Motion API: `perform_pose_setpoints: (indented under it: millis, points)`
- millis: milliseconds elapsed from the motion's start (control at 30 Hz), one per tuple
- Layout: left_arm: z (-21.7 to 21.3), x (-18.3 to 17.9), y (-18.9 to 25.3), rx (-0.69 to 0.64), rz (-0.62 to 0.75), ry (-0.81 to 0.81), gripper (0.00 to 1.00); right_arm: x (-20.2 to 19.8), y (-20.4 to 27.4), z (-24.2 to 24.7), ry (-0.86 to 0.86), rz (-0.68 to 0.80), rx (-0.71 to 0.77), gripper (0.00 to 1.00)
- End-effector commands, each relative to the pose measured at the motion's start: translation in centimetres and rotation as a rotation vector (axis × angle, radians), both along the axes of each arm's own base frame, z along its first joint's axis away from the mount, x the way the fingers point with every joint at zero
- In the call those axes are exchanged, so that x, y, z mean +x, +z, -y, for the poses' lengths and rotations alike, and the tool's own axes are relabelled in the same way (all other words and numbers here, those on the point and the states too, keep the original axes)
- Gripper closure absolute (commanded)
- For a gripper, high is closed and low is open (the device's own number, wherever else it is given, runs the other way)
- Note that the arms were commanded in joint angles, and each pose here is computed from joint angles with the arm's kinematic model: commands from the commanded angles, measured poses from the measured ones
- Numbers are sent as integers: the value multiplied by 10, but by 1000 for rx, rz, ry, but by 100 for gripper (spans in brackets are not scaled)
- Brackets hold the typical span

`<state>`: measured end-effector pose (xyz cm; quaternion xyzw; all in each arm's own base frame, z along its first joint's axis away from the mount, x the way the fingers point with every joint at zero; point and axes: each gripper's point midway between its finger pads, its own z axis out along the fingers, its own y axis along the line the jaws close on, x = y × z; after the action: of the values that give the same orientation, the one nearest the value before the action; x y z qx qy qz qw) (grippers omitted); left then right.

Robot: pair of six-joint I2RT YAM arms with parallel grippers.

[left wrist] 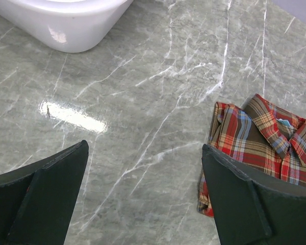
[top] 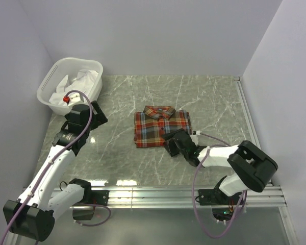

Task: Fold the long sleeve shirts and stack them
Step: Neatly place the folded shirt to the corner

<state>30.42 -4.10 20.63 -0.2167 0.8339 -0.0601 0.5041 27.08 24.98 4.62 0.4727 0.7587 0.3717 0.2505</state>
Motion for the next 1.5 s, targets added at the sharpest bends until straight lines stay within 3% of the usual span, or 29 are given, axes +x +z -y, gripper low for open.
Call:
perform_pose_setpoints:
  millis: [0, 67, 167, 300, 433, 667, 1033, 1200, 1267, 1467]
  points:
    - [-6, 2, 11, 16, 44, 21, 1, 21, 8, -6, -84, 23, 39, 29]
    - [-7, 1, 11, 18, 45, 24, 1, 23, -1, -4, -103, 4, 20, 34]
    - [-7, 1, 11, 17, 46, 24, 1, 30, -8, -2, -128, -12, 38, 50]
    - [-7, 1, 10, 17, 41, 21, 1, 49, -5, 5, -170, 0, 44, 80]
    - [-8, 2, 10, 20, 42, 26, 1, 74, 1, 15, -215, 22, 65, 93]
    - [-11, 1, 10, 29, 42, 39, 1, 133, 2, 76, -316, 50, -1, 100]
    - [-10, 1, 10, 31, 43, 36, 1, 224, 16, 193, -264, 45, -209, 100]
    - [-12, 2, 4, 41, 25, 42, 1, 267, 15, 221, -226, 52, -225, 100]
    - [-11, 3, 3, 44, 17, 43, 1, 272, -5, 232, -216, -6, -238, 100]
    - [-15, 5, 0, 49, 8, 59, 1, 295, -5, 240, -208, 24, -181, 100]
